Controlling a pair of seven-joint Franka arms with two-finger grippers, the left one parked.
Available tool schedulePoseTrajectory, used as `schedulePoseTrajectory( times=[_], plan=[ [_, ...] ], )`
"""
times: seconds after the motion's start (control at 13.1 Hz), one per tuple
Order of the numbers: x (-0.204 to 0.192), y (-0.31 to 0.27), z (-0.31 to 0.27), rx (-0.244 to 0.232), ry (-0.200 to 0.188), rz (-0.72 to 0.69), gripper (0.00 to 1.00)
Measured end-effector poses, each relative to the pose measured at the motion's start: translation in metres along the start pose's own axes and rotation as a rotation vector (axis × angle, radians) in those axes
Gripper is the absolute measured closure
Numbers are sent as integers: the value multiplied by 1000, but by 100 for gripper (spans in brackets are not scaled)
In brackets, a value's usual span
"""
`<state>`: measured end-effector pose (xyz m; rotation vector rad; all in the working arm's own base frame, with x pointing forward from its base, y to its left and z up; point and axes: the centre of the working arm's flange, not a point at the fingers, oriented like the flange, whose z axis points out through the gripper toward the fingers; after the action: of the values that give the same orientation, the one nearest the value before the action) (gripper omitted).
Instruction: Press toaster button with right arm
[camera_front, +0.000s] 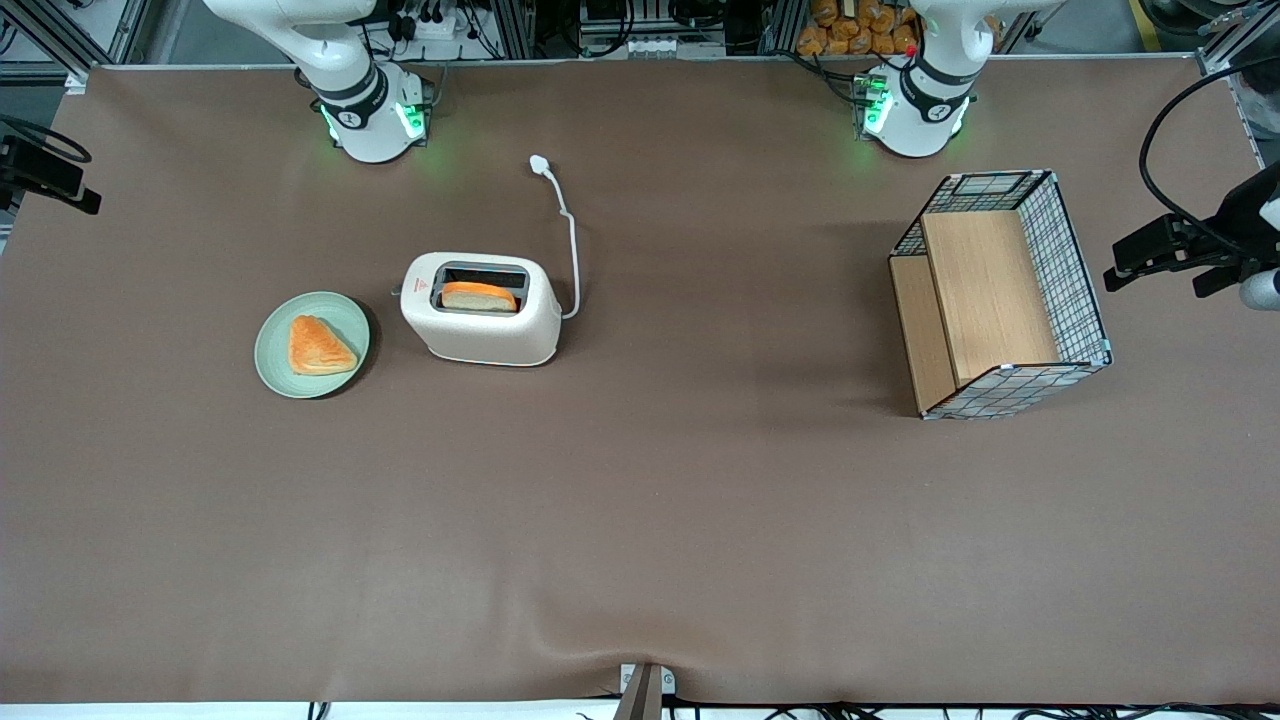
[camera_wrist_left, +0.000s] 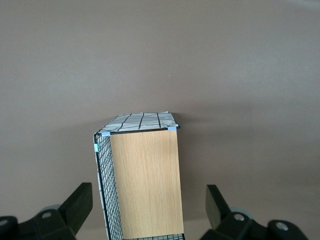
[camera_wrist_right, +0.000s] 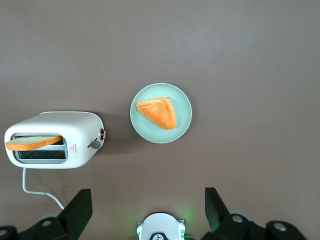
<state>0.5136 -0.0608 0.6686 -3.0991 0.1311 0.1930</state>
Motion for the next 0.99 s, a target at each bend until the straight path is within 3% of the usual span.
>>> schedulePoseTrajectory(
  times=[0.46,0.69,0.84,0.99],
  plan=[
    [0,0,1,0,-4,4,0],
    [5,-3,10,16,-24,-2,0],
    [11,-11,28,51,-86,-14,0],
    [11,-19,59,97,-201,-27,0]
  ],
)
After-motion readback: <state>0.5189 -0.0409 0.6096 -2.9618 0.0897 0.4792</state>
